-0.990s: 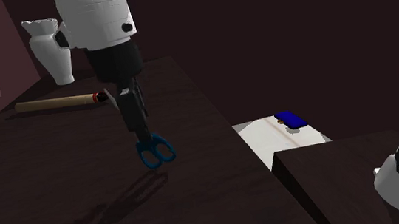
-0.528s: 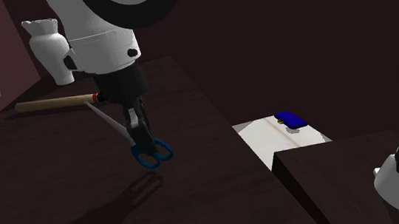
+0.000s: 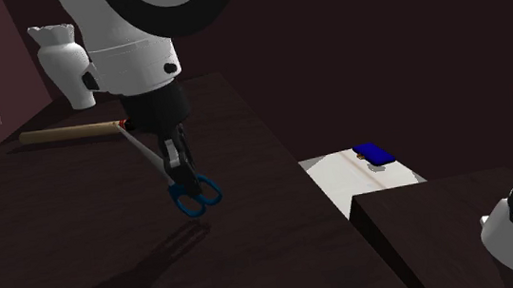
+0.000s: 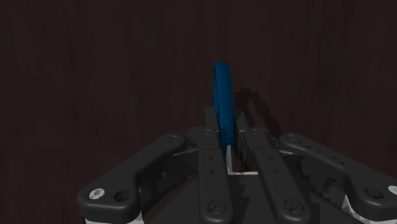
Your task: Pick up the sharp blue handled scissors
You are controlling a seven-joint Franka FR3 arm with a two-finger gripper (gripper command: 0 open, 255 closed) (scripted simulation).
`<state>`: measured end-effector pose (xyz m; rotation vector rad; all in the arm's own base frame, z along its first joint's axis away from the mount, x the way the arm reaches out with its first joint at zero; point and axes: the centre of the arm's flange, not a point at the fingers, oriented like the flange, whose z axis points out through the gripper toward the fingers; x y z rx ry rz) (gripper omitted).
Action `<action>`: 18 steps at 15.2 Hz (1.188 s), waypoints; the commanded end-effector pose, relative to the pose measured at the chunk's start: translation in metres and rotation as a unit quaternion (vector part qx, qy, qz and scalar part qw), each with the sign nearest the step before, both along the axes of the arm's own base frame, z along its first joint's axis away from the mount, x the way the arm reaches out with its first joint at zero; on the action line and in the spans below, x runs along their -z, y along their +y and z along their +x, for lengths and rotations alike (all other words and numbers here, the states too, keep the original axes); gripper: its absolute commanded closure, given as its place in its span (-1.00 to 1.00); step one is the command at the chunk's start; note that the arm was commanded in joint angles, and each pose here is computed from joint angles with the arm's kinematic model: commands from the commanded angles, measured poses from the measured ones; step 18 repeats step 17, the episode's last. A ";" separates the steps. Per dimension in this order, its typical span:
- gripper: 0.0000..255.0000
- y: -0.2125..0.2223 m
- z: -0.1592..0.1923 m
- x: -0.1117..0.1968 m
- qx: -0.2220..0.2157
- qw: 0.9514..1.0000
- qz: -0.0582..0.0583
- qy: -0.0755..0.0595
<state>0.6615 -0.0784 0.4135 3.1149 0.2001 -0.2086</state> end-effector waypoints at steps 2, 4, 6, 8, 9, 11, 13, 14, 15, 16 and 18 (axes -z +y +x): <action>1.00 0.000 0.000 -0.011 0.000 1.000 0.000 0.000; 1.00 0.000 0.000 -0.021 0.000 1.000 0.000 0.000; 1.00 0.000 0.000 -0.032 0.000 1.000 0.000 0.000; 1.00 0.000 0.000 -0.042 0.000 1.000 0.000 0.000; 1.00 0.000 0.000 -0.048 0.000 1.000 0.000 0.000; 1.00 0.000 0.000 -0.058 0.000 1.000 0.000 0.000; 1.00 0.000 0.000 -0.069 0.000 1.000 0.000 0.000; 1.00 0.000 0.000 -0.074 0.000 1.000 0.000 0.000; 1.00 0.000 0.000 -0.079 0.000 1.000 0.000 0.000; 1.00 0.000 0.000 -0.080 0.000 1.000 0.000 0.000; 1.00 0.000 0.000 -0.080 0.000 1.000 0.000 0.000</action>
